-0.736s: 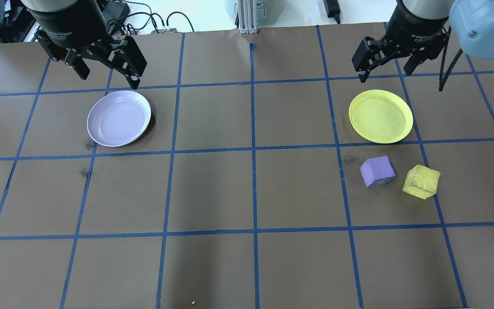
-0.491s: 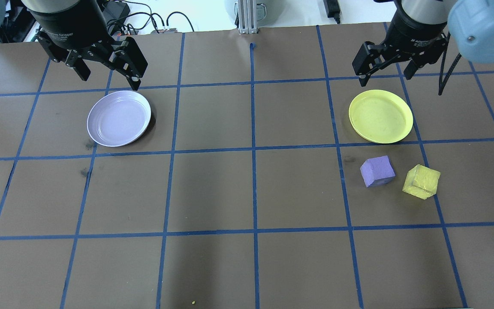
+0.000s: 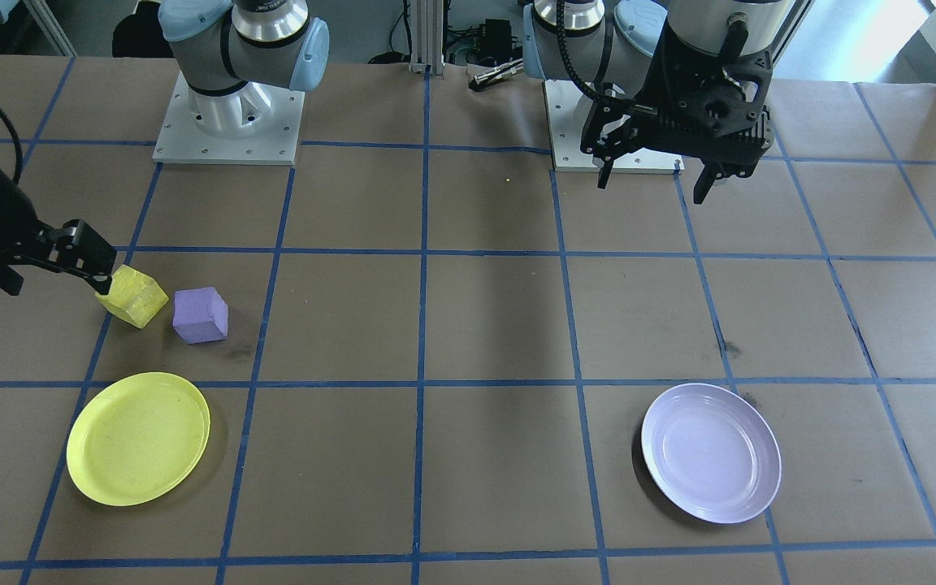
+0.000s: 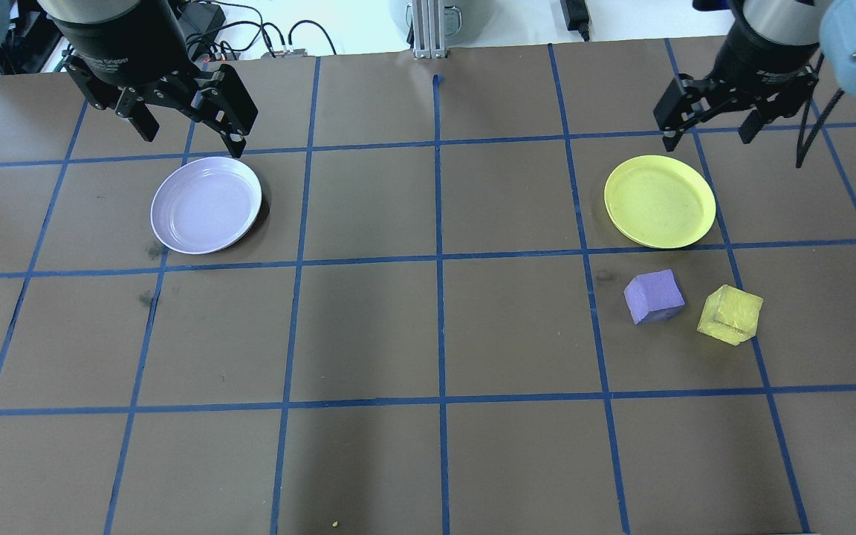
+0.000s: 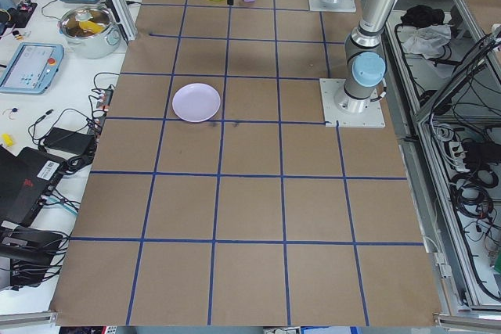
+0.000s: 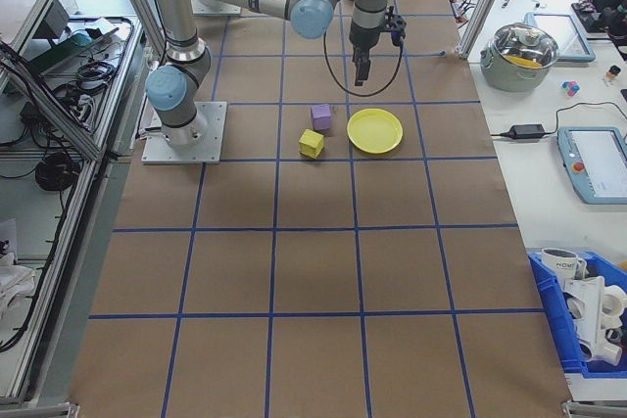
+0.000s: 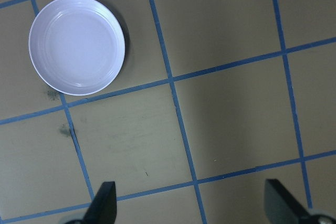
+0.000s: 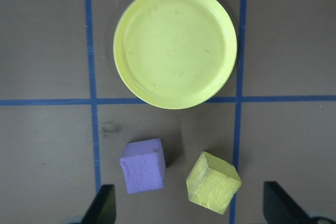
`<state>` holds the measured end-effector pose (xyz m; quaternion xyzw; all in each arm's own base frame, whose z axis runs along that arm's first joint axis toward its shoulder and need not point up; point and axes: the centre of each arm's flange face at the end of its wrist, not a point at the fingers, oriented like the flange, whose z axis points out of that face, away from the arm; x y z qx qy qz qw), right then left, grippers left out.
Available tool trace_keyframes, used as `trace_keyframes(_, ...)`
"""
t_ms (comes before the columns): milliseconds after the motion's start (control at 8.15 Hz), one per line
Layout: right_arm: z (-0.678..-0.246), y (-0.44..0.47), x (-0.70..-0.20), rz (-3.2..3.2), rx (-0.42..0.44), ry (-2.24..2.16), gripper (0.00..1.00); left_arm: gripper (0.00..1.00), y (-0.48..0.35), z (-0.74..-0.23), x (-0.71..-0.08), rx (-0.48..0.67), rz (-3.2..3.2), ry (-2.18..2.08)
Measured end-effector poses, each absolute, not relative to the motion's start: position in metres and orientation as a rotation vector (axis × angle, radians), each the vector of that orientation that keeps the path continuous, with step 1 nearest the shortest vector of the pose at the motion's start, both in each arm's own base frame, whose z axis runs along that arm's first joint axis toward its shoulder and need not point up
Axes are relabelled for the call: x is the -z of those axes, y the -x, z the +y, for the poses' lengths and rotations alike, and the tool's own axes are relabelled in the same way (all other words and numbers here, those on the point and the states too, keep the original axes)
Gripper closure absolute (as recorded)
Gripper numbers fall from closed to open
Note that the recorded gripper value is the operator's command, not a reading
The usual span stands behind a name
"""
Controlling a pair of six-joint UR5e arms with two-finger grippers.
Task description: Sort blocks by color into plates
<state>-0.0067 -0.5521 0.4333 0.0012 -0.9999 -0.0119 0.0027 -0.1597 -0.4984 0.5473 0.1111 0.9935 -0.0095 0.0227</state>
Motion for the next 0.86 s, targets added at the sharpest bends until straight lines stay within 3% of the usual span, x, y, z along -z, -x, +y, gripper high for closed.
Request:
trace_keyframes(491,-0.496,0.074,-0.334,-3.088,0.491,0.21,0.0,0.0,0.162,-0.498,-0.546,0.027,3.105,-0.344)
trace_keyframes(859,-0.48,0.075,-0.286,-3.052,0.658,0.335,0.0,0.0,0.162,-0.498,-0.545,0.023,3.106,-0.344)
